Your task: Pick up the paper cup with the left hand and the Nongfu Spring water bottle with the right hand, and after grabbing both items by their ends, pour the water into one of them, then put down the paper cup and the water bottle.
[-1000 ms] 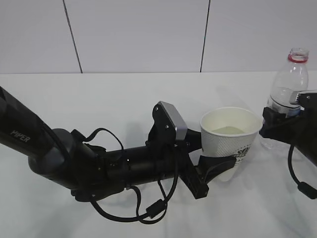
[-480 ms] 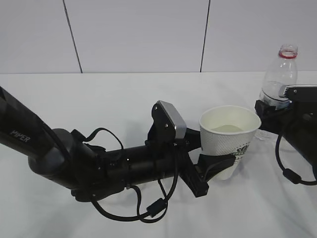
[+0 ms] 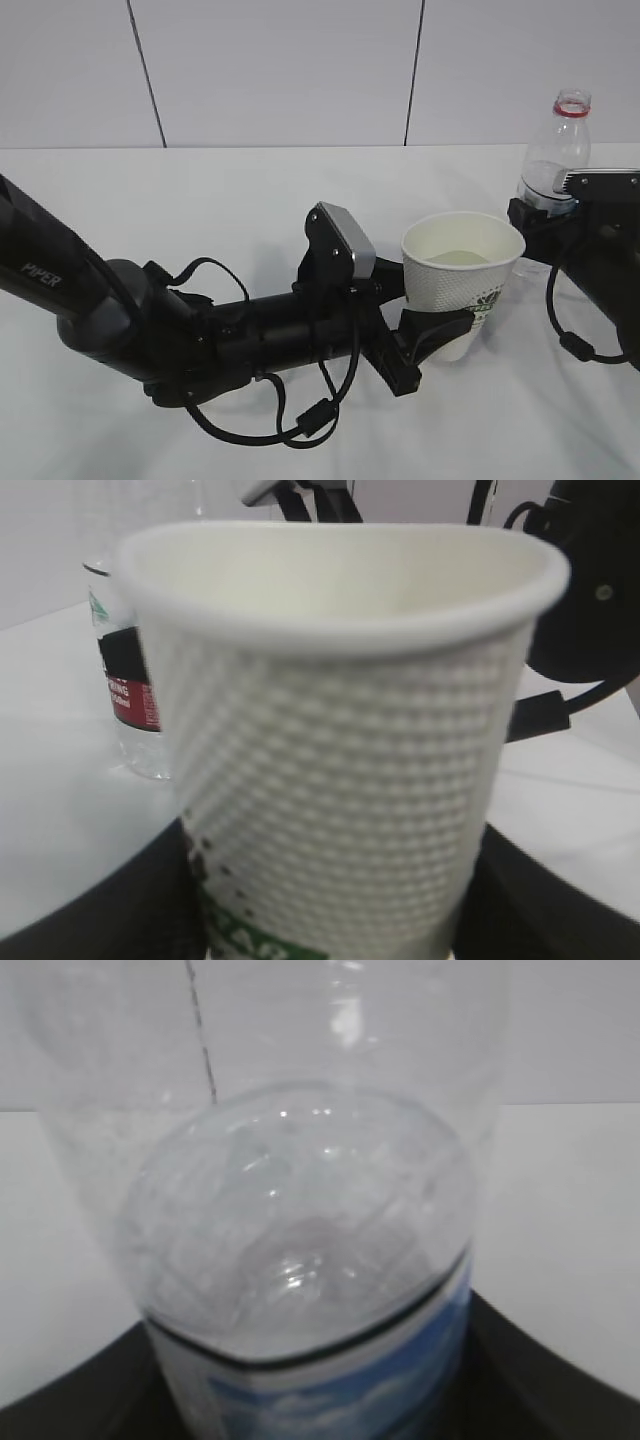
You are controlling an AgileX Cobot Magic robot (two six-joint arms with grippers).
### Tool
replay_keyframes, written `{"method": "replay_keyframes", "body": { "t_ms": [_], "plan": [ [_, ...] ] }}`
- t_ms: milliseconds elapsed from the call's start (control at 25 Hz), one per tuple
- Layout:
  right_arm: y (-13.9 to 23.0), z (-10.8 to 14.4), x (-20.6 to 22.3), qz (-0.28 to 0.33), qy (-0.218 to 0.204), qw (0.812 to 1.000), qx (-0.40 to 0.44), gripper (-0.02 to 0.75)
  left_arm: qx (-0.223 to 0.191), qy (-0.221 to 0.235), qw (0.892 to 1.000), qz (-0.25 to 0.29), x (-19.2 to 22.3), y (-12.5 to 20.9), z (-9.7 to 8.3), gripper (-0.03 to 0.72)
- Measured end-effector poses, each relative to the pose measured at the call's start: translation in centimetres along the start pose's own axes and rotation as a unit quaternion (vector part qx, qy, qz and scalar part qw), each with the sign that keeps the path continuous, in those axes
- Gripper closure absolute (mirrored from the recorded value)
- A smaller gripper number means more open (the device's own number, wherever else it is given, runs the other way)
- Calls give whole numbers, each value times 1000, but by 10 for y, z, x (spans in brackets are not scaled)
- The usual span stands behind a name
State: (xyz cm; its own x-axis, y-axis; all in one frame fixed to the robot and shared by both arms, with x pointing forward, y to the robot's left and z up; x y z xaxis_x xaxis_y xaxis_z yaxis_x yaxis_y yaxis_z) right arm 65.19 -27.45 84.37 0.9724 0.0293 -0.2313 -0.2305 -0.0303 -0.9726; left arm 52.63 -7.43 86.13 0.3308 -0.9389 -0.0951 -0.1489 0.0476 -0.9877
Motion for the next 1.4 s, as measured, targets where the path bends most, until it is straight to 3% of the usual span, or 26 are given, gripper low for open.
{"method": "replay_keyframes", "body": {
  "t_ms": [800, 1400],
  "plan": [
    [-4, 0, 0, -11, 0, 1000, 0, 139, 0, -1, 1000, 0, 0, 0, 0, 221],
    [-3, 0, -1, -12, 0, 1000, 6, 97, -2, -5, 1000, -2, 0, -1, 2, 221]
  ]
}}
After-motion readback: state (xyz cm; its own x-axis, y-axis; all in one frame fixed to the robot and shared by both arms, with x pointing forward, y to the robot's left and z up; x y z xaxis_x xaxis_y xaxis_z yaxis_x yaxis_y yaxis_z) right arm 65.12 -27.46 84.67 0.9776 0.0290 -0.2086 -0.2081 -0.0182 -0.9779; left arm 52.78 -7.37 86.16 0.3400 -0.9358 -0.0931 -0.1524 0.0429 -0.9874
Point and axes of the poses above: a point on each arm's last joint axis where the gripper is mounted, x pointing out along that axis toward the gripper, z along the wrist's bending axis when the last joint is at zero, y = z × x, the point moved 7 cm from there along x, pointing out along that axis toward the gripper, and after that the axes turned 2 degrees about -x, right-handed, at the moved point
